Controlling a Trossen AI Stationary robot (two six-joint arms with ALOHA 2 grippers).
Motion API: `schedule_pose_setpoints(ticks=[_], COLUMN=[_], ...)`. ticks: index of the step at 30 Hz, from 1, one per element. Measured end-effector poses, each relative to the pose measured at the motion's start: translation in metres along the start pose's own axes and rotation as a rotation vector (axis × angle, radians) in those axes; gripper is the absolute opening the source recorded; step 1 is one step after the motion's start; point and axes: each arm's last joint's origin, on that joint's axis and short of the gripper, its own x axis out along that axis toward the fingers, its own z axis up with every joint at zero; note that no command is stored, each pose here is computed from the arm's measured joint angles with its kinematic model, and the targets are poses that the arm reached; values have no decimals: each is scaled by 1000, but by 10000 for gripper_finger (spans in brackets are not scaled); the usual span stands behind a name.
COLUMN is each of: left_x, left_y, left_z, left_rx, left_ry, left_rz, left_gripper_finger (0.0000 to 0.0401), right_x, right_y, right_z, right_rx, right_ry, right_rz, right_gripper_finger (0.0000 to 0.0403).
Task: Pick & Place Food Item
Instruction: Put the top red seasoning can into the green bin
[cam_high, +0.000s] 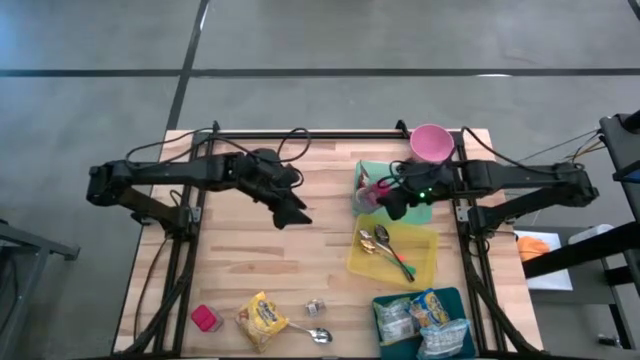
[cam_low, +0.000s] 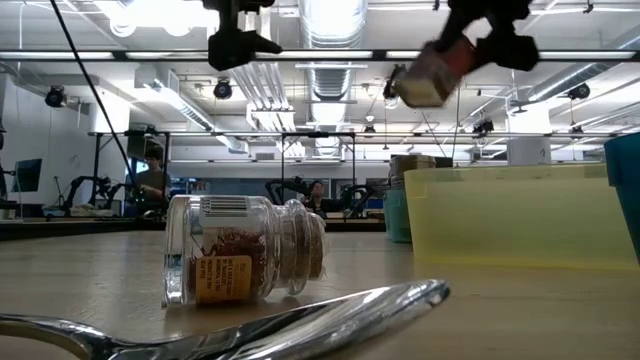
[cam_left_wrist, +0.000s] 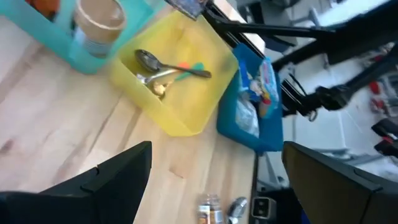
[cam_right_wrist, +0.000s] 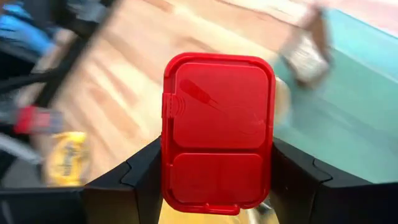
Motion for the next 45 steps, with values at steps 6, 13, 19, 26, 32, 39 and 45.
schedule_pose_setpoints(ticks=[6, 13, 19, 26, 32, 39, 45], left_x=[-9, -27, -31, -31, -31, -31, -31], left_y=[-2, -7, -5, -4, -3, -3, -7], left_z=[-2, -4, -8, -10, -11, -12, -17], left_rx=[40, 131, 142, 149, 152, 155, 159], left_ry=[-24, -78, -45, -26, -13, -3, 40], left_rz=[28, 61, 90, 104, 111, 103, 68], left_gripper_finger=[363, 363, 363, 363, 363, 363, 363], right_x=[-4, 0, 18, 59, 91, 117, 134], right_y=[-20, -32, -42, -58, -63, -62, -56], right_z=[-5, -6, 4, 25, 31, 39, 48], right_rx=[96, 161, 226, 324, 351, 307, 206], right_ry=[45, 68, 58, 61, 72, 52, 104], right_rz=[-195, -323, -427, -527, -553, -615, -738], right_gripper_finger=[214, 214, 214, 214, 214, 214, 214])
